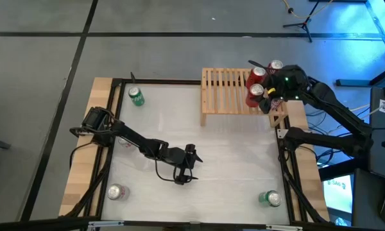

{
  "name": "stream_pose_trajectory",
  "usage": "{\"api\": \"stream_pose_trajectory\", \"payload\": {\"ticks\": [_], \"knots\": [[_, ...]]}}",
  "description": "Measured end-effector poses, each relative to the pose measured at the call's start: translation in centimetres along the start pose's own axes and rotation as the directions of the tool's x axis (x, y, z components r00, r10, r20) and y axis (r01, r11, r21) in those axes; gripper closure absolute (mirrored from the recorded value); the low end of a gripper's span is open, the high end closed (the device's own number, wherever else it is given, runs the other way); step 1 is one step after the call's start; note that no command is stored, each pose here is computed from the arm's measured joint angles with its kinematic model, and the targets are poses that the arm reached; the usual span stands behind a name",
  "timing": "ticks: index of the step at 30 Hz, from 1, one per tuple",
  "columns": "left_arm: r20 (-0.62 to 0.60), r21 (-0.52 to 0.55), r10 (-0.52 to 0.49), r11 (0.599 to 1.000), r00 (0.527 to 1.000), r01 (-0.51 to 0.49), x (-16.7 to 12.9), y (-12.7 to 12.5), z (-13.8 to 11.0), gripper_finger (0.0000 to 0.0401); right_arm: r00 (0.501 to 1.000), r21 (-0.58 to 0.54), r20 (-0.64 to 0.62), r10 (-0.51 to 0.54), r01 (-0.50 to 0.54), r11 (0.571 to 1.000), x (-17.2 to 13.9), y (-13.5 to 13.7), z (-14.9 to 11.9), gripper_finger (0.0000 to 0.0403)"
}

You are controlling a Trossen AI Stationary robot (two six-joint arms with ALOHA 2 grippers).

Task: Place canned beverage on shelf
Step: Put the red black soda can on the shelf aligned with the other red black soda can, then put the top green soda can on the shelf

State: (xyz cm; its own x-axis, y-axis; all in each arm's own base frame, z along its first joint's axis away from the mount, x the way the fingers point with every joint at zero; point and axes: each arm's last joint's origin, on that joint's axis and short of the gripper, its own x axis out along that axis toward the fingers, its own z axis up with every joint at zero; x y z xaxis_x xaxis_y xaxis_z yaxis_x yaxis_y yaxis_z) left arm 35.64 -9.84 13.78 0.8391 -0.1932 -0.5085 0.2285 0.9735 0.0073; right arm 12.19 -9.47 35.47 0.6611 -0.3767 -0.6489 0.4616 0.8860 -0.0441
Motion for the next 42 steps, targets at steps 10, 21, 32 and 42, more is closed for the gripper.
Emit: {"api": "stream_pose_trajectory", "payload": {"ticks": [10, 21, 32, 42], "knots": [[0.0, 0.0, 0.0, 1.0, 1.0, 0.0, 0.0, 0.0, 0.0, 0.0024, 1.0, -0.006, -0.004, -0.017, 0.017, 1.0, 0.0, 0.0, 0.0, 0.0079], [0.0, 0.0, 0.0, 1.0, 1.0, 0.0, 0.0, 0.0, 0.0, 0.0024, 0.998, -0.028, 0.034, -0.06, 0.061, 0.998, -1.1, -0.1, 0.9, 0.0007], [0.004, -0.031, -0.002, 1.0, 1.0, 0.002, 0.0, -0.1, 0.0, 0.0024, 0.994, 0.024, 0.104, 0.036, -0.038, 0.999, -4.2, 0.4, 2.3, 0.0004], [0.008, -0.08, -0.05, 0.996, 0.999, 0.051, -0.5, -0.2, 0.6, 0.0024, 0.934, -0.074, 0.179, 0.31, -0.302, 0.951, -2.1, 5.2, 2.6, 0.0004]]}}
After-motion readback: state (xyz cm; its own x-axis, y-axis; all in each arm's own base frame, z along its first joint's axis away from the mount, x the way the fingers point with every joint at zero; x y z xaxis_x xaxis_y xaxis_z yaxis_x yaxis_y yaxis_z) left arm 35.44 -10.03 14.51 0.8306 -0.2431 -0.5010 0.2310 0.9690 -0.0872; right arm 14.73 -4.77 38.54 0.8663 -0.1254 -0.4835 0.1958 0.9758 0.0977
